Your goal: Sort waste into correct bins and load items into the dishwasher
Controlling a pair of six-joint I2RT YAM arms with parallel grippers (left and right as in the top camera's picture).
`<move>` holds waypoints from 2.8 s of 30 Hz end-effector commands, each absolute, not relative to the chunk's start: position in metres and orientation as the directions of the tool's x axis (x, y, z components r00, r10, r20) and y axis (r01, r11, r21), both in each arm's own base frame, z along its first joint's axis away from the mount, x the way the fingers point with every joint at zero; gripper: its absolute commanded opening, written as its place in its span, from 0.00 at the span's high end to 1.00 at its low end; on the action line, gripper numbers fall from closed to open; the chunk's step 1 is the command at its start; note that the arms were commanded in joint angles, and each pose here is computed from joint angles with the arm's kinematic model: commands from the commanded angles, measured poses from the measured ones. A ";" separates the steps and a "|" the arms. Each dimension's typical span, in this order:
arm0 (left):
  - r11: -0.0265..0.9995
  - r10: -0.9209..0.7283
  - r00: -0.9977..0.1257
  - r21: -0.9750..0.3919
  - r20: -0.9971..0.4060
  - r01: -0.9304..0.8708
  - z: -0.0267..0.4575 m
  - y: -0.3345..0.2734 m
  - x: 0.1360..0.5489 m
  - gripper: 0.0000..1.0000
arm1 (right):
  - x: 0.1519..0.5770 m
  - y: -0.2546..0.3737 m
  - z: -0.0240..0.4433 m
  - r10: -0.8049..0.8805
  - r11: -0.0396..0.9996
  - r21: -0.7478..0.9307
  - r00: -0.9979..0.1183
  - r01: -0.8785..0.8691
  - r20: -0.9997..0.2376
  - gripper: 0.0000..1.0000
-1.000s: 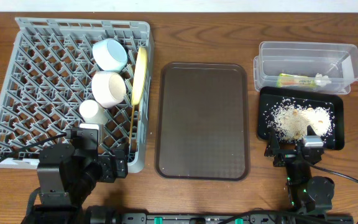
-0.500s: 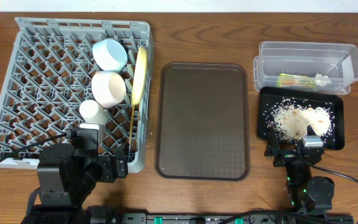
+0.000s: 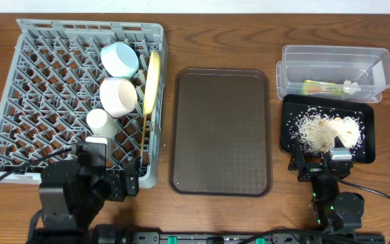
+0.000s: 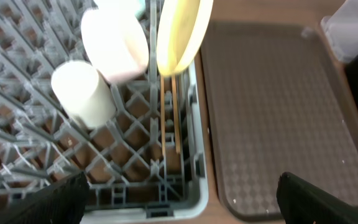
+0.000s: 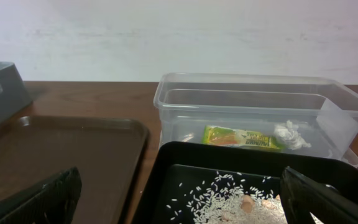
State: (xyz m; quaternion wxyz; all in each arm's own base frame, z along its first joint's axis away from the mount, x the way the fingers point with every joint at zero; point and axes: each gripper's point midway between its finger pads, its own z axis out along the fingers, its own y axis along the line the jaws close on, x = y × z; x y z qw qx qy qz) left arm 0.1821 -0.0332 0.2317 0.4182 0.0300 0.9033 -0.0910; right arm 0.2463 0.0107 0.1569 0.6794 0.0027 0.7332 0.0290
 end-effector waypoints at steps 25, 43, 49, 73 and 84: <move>0.996 -0.001 -0.093 -0.009 -0.996 0.092 0.152 -0.015 0.245 0.03 | 0.246 0.011 0.156 0.032 0.999 0.035 -0.079 -0.038 -0.996 0.01; 0.995 -0.002 -0.140 -0.015 -0.990 0.094 0.140 -0.015 0.244 0.03 | 0.246 0.011 0.156 0.032 0.999 0.035 -0.079 -0.038 -0.996 0.01; 0.995 -0.002 -0.140 -0.015 -0.990 0.094 0.140 -0.015 0.244 0.03 | 0.246 0.011 0.156 0.032 0.999 0.035 -0.079 -0.038 -0.996 0.01; 0.995 -0.002 -0.140 -0.015 -0.990 0.094 0.140 -0.015 0.244 0.02 | 0.246 0.011 0.156 0.032 0.999 0.035 -0.079 -0.038 -0.996 0.01; 0.995 -0.002 -0.140 -0.015 -0.990 0.094 0.140 -0.015 0.244 0.03 | 0.246 0.011 0.156 0.032 0.999 0.035 -0.079 -0.038 -0.996 0.01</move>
